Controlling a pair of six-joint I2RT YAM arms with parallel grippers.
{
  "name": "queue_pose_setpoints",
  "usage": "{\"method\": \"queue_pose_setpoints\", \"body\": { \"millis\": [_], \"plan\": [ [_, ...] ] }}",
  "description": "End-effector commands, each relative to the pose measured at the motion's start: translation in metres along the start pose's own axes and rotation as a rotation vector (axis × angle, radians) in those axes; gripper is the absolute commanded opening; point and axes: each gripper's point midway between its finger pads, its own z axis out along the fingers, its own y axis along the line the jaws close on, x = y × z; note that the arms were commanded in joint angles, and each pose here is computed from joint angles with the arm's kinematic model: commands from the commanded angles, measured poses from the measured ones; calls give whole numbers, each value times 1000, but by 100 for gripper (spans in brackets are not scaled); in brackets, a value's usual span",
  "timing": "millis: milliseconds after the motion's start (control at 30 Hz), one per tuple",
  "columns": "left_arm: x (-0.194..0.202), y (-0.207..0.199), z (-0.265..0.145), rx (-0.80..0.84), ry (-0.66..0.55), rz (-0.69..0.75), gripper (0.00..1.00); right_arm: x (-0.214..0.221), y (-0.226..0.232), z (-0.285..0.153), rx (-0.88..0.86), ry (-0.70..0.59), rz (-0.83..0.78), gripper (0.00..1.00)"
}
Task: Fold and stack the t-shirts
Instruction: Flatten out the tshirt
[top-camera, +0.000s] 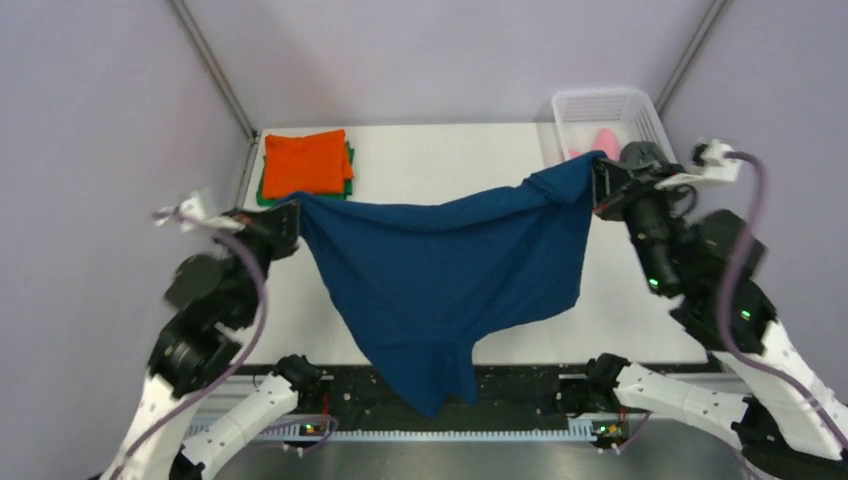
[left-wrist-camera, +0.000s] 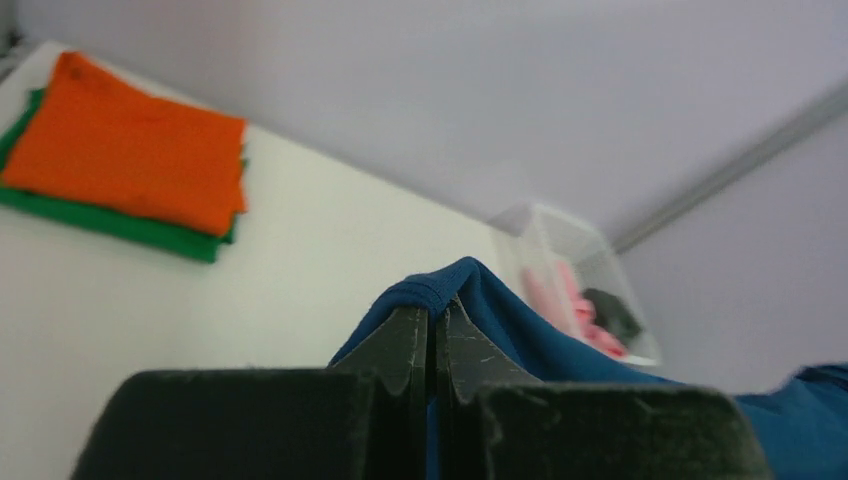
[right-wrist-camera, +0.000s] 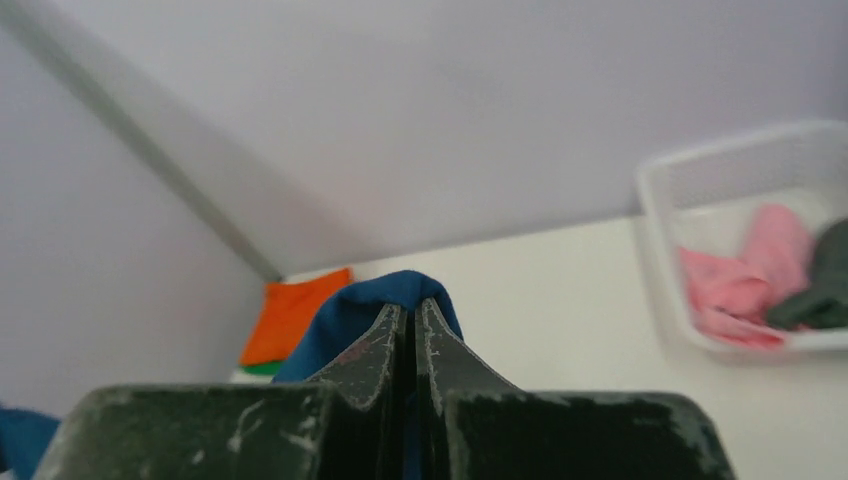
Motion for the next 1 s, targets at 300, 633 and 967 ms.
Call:
{"method": "queue_pose_setpoints", "body": {
  "millis": [300, 633, 967],
  "plan": [
    [191, 199, 165, -961, 471, 473, 98, 276, -162, 111, 618, 510, -308, 88],
    [260, 140, 118, -565, 738, 224, 99, 285, -163, 70, 567, 555, -237, 99],
    [377, 101, 15, -250, 1068, -21, 99, 336, -169, 5, 470, 707, -108, 99]
  ]
}}
